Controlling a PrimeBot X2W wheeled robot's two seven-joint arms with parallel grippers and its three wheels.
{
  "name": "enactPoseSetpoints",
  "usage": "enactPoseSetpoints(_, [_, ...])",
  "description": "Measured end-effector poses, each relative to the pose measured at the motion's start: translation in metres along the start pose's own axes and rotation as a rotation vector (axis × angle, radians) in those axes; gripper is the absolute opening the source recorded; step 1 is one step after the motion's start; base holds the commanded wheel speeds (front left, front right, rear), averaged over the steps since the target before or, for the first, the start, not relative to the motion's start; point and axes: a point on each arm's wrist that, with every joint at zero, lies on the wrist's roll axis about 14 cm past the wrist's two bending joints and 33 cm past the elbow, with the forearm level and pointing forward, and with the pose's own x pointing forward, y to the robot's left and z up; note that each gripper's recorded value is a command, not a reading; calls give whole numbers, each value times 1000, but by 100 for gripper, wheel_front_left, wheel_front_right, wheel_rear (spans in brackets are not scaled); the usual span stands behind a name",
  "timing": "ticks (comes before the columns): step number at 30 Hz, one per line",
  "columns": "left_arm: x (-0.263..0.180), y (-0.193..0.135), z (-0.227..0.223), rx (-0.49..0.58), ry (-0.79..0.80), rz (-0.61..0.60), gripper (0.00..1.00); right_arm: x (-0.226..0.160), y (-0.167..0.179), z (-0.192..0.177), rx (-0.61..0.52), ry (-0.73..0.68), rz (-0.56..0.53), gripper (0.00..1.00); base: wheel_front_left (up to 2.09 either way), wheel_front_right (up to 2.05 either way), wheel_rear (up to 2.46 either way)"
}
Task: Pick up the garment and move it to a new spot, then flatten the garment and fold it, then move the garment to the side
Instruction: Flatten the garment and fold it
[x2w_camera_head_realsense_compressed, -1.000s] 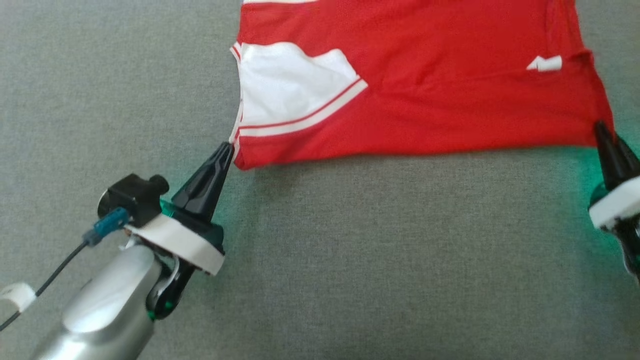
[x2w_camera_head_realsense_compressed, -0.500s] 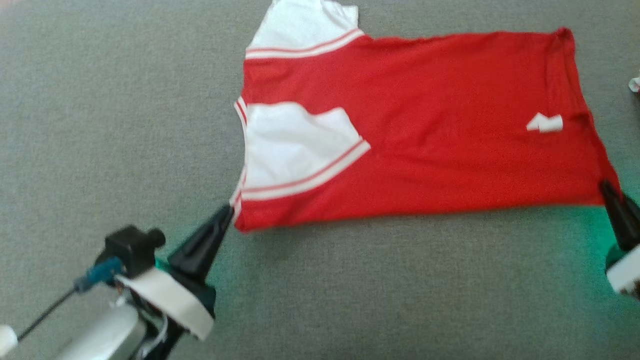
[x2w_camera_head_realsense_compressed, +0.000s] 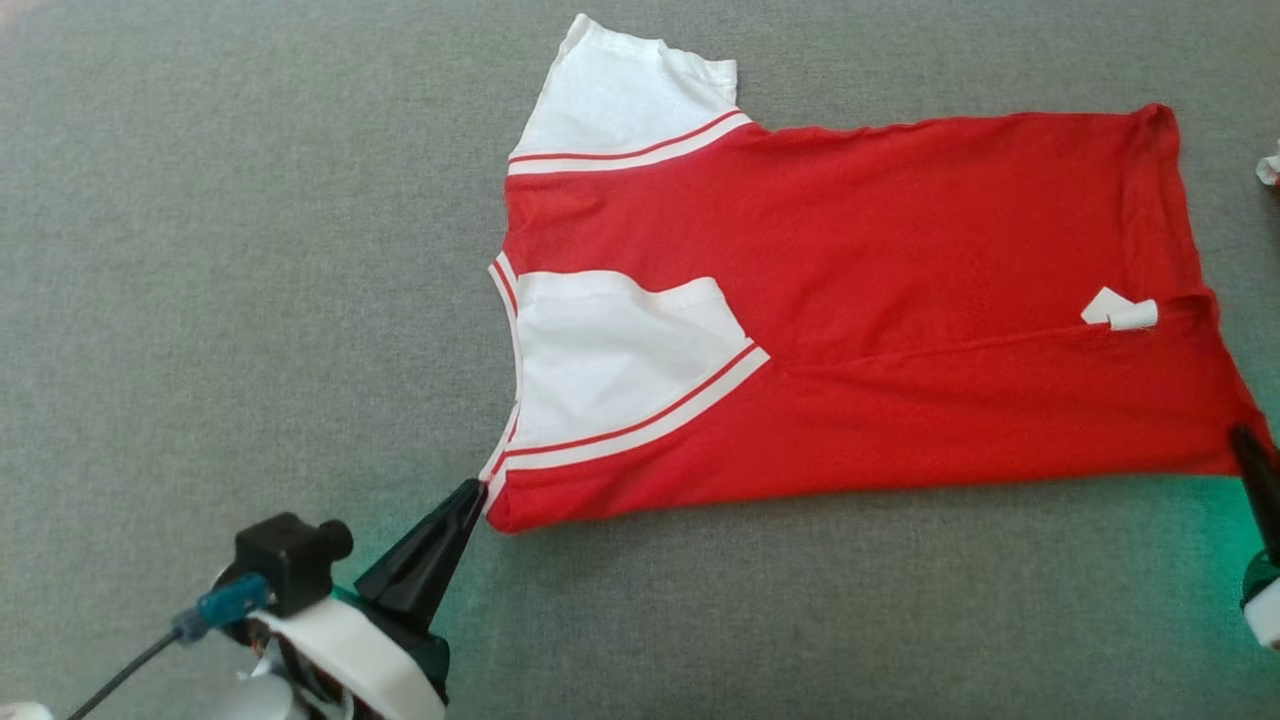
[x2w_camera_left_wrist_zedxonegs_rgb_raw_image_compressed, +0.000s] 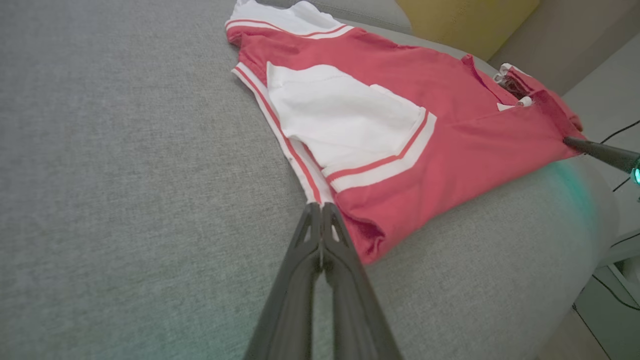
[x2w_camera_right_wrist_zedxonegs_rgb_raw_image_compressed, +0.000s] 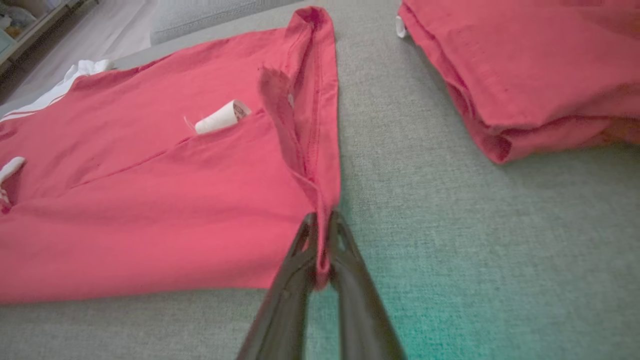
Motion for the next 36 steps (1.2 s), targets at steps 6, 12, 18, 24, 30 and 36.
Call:
enactPoseSetpoints(6, [12,11,16,112,-38,30,100,3,3,10,-6,-46,1,100,0,0,0])
enactPoseSetpoints(12, [46,30,90,297,-135,9,100,20,11,37,-48,-115,28,100,0,0,0])
enactPoseSetpoints(18, [100,55,170,424,-100,2,100,45,20,55,-85,-142,57,100,0,0,0])
enactPoseSetpoints(24, [155,80,198,446,6,32,100,62,19,54,-102,-125,60,100,0,0,0])
enactPoseSetpoints(30, [199,90,164,370,184,-13,100,63,0,43,-97,-96,8,100,0,0,0])
enactPoseSetpoints(36, [226,112,151,368,253,-5,100,63,-19,28,-93,-64,-45,100,0,0,0])
